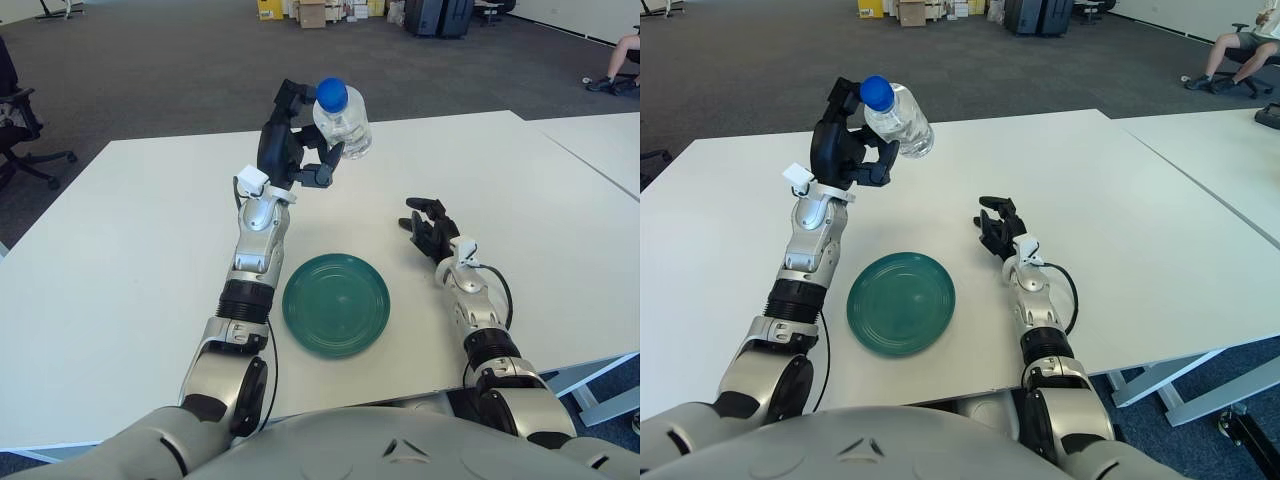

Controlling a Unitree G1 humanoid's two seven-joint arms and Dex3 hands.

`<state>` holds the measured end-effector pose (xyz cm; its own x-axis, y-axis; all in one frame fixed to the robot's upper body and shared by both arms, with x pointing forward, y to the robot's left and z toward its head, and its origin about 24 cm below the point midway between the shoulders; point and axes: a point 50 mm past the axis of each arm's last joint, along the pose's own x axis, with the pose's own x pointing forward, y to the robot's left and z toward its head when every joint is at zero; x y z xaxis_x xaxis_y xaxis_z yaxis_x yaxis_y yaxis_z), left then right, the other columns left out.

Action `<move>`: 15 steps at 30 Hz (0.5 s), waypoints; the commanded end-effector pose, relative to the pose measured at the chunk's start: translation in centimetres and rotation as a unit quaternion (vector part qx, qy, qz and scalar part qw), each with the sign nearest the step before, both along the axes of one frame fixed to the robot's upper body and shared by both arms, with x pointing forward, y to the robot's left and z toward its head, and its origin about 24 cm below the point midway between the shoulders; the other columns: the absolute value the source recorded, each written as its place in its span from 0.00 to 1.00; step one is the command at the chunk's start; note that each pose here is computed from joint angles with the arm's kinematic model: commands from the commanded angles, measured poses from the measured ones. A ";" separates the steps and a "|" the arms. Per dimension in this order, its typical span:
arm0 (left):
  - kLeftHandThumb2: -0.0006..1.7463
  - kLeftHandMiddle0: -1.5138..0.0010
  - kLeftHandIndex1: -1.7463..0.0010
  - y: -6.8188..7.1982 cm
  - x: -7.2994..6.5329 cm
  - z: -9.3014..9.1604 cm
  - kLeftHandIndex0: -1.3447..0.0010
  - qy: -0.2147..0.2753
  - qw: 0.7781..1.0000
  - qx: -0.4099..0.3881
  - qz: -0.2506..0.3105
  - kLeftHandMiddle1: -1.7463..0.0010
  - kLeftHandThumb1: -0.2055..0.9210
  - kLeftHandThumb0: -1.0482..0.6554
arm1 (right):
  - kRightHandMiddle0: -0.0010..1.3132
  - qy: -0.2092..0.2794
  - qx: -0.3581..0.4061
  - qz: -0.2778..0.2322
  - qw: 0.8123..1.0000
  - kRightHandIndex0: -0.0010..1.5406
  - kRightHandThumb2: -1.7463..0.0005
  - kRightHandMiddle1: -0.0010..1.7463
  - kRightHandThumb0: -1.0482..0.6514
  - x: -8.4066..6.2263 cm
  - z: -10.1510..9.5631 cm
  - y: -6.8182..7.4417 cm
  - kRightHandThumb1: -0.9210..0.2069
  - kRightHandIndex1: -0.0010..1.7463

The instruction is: Put the bottle into the plate.

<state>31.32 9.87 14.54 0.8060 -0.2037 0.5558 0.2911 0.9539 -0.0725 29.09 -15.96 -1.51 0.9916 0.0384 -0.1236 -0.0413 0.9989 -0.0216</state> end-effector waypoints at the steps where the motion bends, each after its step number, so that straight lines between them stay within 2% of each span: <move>1: 0.80 0.20 0.00 0.5 -0.4 0.5 0.51 -0.020 1.000 0.007 -0.004 0.00 0.40 0.32 | 0.00 -0.004 0.002 -0.004 1.000 0.23 0.58 0.60 0.24 0.4 0.2 -0.3 0.00 0.39; 7: 0.81 0.20 0.00 0.8 -0.9 0.4 0.49 -0.031 0.999 0.031 -0.015 0.00 0.38 0.32 | 0.00 -0.005 0.005 -0.002 1.000 0.23 0.58 0.61 0.24 0.5 0.2 -0.4 0.00 0.40; 9: 0.71 0.19 0.00 1.0 -1.2 0.3 0.38 -0.034 0.998 0.039 -0.020 0.00 0.39 0.40 | 0.00 -0.004 0.005 -0.002 1.000 0.23 0.58 0.61 0.24 0.5 0.1 -0.4 0.00 0.40; 11: 0.63 0.18 0.00 1.2 -1.5 0.2 0.31 -0.035 0.998 0.048 -0.025 0.00 0.41 0.46 | 0.00 -0.003 0.006 -0.002 1.000 0.24 0.58 0.61 0.24 0.5 0.1 -0.4 0.00 0.40; 15: 0.59 0.19 0.00 1.5 -2.2 -0.1 0.28 -0.032 0.997 0.060 -0.035 0.00 0.43 0.50 | 0.00 -0.004 0.008 -0.003 1.000 0.24 0.58 0.61 0.25 0.5 0.1 -0.4 0.00 0.40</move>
